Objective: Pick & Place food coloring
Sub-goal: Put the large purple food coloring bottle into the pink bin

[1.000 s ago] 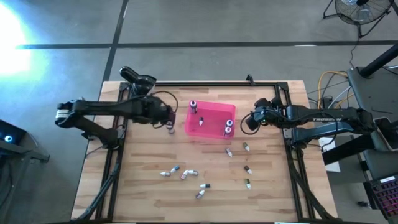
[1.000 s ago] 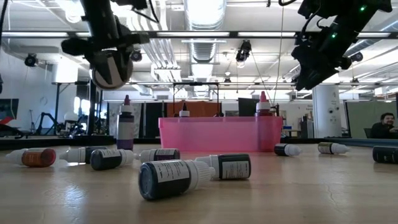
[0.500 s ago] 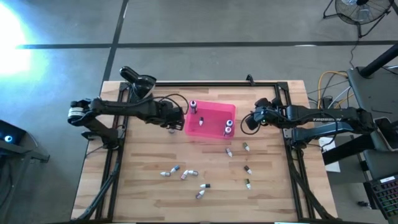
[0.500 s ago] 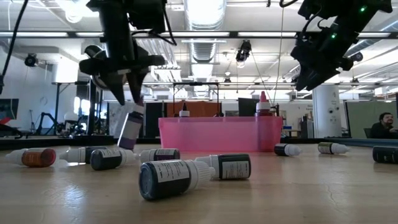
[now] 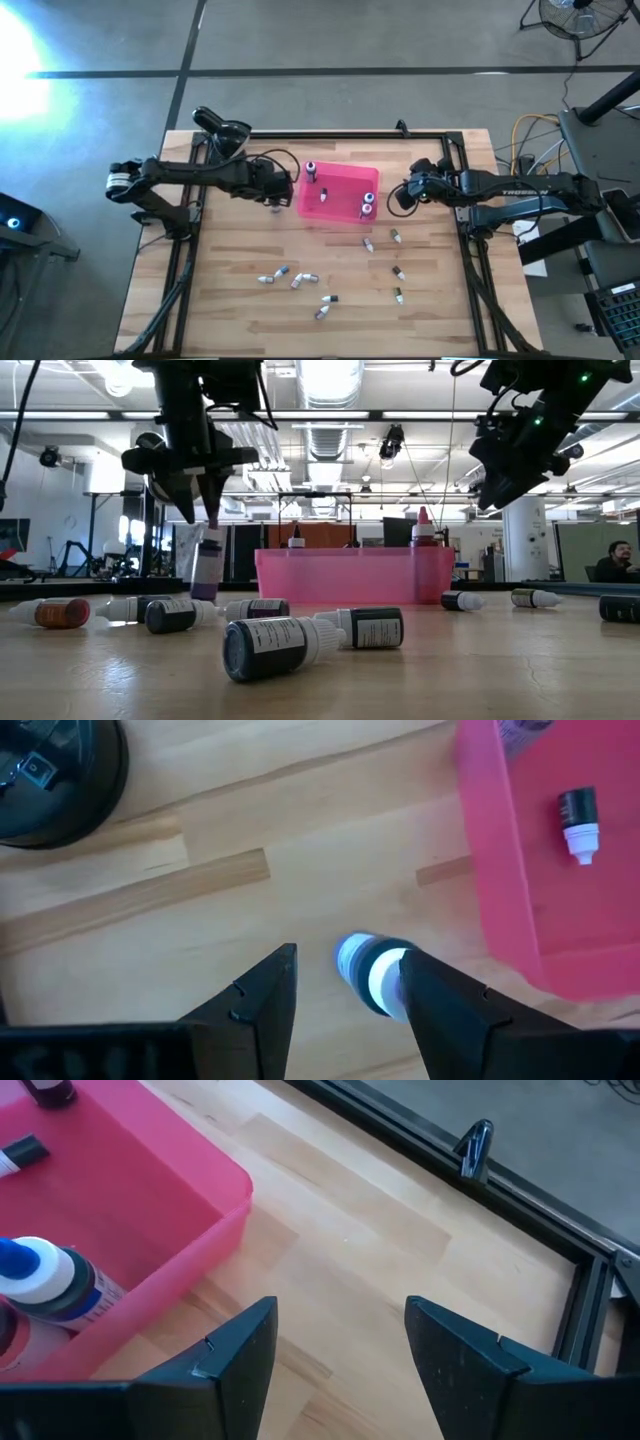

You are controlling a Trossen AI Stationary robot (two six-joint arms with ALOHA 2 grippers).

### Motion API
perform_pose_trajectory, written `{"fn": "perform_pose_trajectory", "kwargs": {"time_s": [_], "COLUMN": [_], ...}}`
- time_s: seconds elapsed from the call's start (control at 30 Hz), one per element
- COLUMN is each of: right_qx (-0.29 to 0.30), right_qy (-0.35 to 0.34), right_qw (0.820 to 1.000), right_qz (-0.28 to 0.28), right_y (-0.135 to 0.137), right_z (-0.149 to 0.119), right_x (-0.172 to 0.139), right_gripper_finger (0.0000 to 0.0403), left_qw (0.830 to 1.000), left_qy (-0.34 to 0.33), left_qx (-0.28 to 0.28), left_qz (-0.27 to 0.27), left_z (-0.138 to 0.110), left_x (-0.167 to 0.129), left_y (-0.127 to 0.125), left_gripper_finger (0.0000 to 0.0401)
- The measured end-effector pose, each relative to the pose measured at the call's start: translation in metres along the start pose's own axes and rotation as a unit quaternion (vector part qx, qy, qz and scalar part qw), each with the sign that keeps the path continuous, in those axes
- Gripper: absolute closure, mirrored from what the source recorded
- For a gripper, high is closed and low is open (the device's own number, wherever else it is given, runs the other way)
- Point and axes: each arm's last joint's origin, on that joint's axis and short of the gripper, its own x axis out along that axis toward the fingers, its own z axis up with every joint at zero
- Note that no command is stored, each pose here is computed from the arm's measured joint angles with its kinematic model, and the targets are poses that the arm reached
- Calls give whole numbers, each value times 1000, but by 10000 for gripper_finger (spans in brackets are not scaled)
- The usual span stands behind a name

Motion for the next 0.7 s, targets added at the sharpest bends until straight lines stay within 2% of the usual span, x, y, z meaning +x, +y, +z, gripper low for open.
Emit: {"fn": "perform_pose_trajectory", "kwargs": {"time_s": [0.1, 0.37, 0.7], "right_qx": [-1, -3, 1], "right_qy": [1, 7, 11], "right_qw": [1000, 1000, 1000], "right_qz": [-1, -5, -9], "right_y": [0, -1, -1], "right_z": [-1, -6, -9], "right_x": [1, 4, 6], "right_gripper_finger": [189, 189, 189], "left_qw": [1000, 998, 1000], "left_qy": [-2, -64, 2], "left_qx": [-5, -14, -10], "left_qz": [-3, -2, -28], "left_z": [1, 13, 3], "left_x": [-2, -13, 7], "left_y": [-1, -5, -10], "left_gripper_finger": [247, 247, 247]}}
